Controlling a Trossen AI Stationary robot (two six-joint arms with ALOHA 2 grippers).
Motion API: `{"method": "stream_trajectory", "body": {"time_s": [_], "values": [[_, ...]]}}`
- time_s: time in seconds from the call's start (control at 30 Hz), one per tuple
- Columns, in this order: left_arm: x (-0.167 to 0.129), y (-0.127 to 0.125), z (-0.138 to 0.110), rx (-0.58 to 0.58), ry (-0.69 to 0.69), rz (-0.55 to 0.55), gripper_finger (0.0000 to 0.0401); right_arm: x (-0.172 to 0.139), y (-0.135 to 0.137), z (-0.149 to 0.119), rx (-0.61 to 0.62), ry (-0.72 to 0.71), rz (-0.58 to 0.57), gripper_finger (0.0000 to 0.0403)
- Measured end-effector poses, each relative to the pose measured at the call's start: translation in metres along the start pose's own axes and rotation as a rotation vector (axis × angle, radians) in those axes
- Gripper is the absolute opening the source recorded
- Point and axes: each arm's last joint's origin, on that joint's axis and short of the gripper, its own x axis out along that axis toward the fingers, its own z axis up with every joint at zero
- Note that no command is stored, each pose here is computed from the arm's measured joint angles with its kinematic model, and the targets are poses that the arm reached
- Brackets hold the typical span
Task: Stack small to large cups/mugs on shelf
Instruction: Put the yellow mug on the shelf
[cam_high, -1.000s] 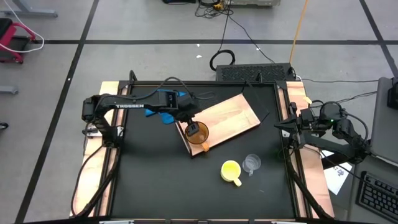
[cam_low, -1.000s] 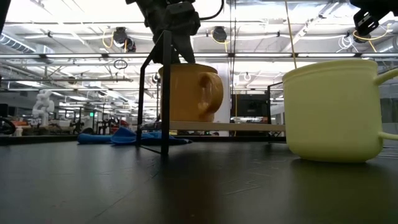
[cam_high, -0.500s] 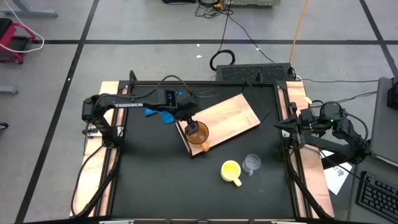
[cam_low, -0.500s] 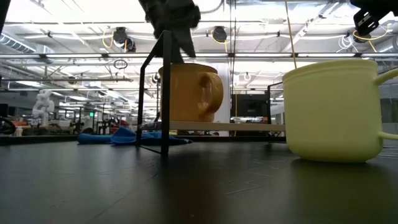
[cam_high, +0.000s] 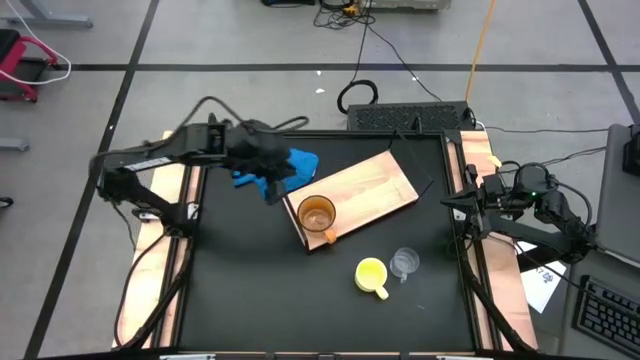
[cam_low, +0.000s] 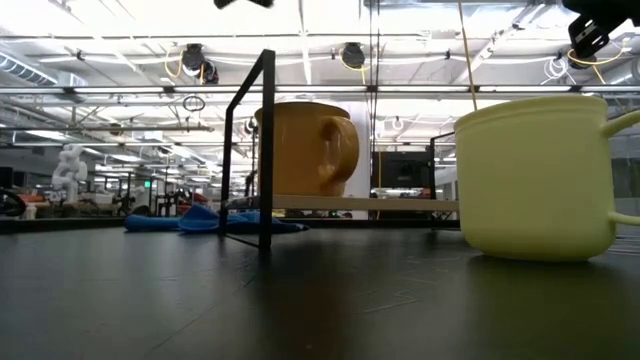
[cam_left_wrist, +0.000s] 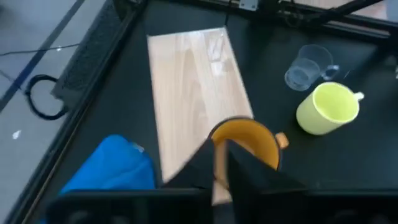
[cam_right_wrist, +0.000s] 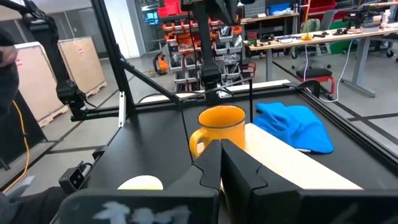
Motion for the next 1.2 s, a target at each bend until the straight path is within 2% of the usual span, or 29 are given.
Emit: {"method": "stream_trajectory", "body": {"time_s": [0.17,0.37,0.53,0.83,1.0,1.2], "values": [[-0.027,-0.006,-0.008,0.025,-0.047,0.099,0.0005,0.000,0.000,0.000,0.000,0.000,0.000,0.0000],[-0.048,-0.010,-0.013,0.021,-0.110,0.147,0.0002,0.000,0.000,0.000,-0.002,0.001,0.000,0.0000],[-0.053,-0.015,-0.033,-0.006,-0.174,0.213,0.0001,0.000,0.000,0.000,-0.002,0.001,0.000,0.0000],[-0.035,-0.035,-0.099,0.029,-0.491,0.003,0.0001,0.000,0.000,-0.001,0.000,0.007,-0.001,0.0000],[-0.008,-0.049,-0.140,0.050,-0.535,-0.116,0.0000,0.000,0.000,-0.001,0.002,0.007,-0.001,0.0000],[0.018,-0.058,-0.184,0.044,-0.580,-0.072,0.0000,0.000,0.000,-0.001,0.003,0.007,-0.001,0.0000]]}}
